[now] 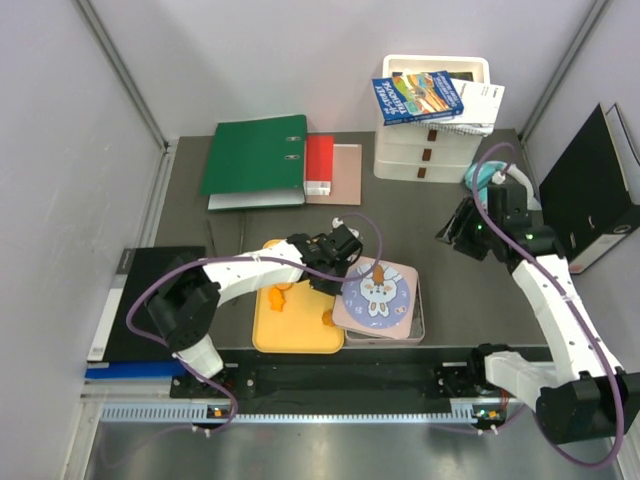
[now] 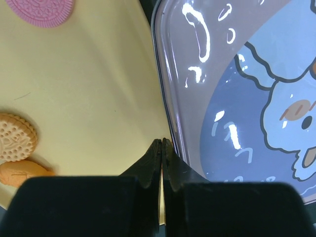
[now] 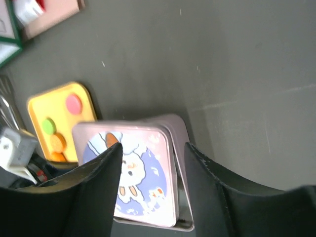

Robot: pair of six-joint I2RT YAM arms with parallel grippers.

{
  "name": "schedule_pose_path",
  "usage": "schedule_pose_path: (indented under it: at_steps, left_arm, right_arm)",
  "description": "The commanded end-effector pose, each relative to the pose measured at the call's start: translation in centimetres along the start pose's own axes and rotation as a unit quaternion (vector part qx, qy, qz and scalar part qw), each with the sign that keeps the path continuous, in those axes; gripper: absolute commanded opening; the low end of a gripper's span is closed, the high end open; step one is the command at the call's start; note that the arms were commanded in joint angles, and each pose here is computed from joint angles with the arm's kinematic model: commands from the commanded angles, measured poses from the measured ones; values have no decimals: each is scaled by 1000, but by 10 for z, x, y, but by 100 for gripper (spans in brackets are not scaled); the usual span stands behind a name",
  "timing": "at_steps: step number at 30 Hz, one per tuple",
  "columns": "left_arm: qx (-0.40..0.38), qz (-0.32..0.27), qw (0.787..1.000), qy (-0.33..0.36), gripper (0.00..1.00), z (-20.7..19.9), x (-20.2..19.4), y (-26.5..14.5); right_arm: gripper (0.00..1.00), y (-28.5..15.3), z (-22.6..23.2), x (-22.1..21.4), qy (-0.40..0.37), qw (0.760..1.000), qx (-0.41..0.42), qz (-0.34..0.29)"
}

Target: Pack the cookies

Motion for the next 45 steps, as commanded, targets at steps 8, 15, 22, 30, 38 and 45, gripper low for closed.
schedule_pose_path:
  at_steps: [8, 15, 22, 30, 38, 45]
  left_arm:
    - [-12, -13, 1000, 11, 3, -10, 11, 0]
    - [-17, -12, 1000, 12, 1, -12, 12, 0]
    - [-37, -11, 999, 13, 0, -18, 11, -4]
    - [-55, 8, 998, 29, 0, -27, 1, -1]
    - [-68, 27, 997, 39, 0, -37, -9, 7]
    - [43, -26, 998, 23, 7, -9, 9, -5]
  right_arm:
    - [13, 18, -35, -72, -28, 993, -19, 114]
    - [0, 33, -39, -93, -27, 986, -30, 162]
    - [0, 49, -34, -125, -16, 975, -12, 223]
    - [0, 59, -31, -144, 2, 967, 11, 256]
    - [0, 61, -25, -140, 3, 968, 23, 251]
    - [0, 46, -23, -114, -16, 980, -10, 200]
Point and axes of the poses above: each gripper's point midway between its finger pads, its own y axis out along the fingers, its own z axis along the line the jaws close on, x = y × z, the point moved 4 cm from there along -y, back along the fingers, and after that the axes turned 2 degrees about -y, right-handed, at the moved point
